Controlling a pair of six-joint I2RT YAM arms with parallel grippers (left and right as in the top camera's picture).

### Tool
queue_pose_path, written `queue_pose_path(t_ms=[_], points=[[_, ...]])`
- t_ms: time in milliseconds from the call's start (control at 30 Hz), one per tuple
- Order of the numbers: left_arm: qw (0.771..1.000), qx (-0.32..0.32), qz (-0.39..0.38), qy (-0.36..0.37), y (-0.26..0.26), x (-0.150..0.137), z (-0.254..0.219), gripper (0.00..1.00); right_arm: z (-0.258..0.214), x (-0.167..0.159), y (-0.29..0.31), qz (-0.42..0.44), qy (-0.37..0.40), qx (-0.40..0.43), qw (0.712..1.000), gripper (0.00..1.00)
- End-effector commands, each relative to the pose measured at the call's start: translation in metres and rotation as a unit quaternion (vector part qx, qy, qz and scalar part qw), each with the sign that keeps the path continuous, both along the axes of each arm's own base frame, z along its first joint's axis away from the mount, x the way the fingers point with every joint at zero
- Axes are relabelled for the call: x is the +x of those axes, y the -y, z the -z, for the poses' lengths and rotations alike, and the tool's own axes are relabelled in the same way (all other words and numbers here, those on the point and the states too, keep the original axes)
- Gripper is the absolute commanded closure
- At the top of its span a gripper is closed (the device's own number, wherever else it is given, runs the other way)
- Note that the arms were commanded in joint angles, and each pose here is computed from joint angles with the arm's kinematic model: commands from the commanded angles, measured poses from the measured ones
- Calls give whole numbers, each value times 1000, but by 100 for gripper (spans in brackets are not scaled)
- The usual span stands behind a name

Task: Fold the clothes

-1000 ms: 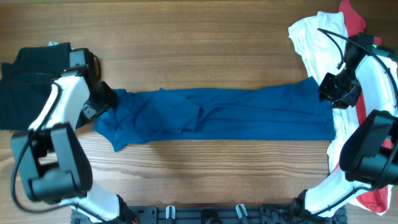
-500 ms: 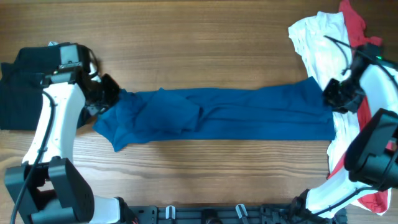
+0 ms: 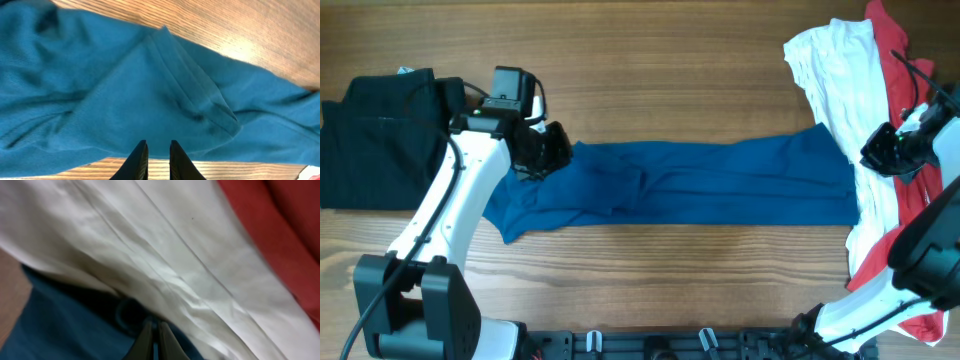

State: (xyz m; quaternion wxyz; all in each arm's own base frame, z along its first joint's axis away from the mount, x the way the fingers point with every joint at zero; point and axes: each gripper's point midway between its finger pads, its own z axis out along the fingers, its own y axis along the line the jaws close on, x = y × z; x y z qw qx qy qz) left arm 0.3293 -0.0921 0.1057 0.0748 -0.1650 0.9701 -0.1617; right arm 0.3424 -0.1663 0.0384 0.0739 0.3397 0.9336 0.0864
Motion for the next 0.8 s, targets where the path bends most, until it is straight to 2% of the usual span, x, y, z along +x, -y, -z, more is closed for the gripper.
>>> queue_pose_path(t_ms=[0,267,467,633,767], points=[[1000,-1,16,-5,5,-4,5,85,29,-2,-6,-14,-25,21,999,96],[1000,0,16,-8,5,-5,5,85,43,7,4,-13,-11,1,1000,96],[1000,-1,16,-8,5,-5,5,85,58,-10,16,5,-53,-39,998,96],[1000,-1,16,-9,5,-5,5,85,63,-39,46,89,-126,-115,981,95],[1000,-1,16,-9,5,-5,5,85,60,-47,68,137,-132,-145,971,94]])
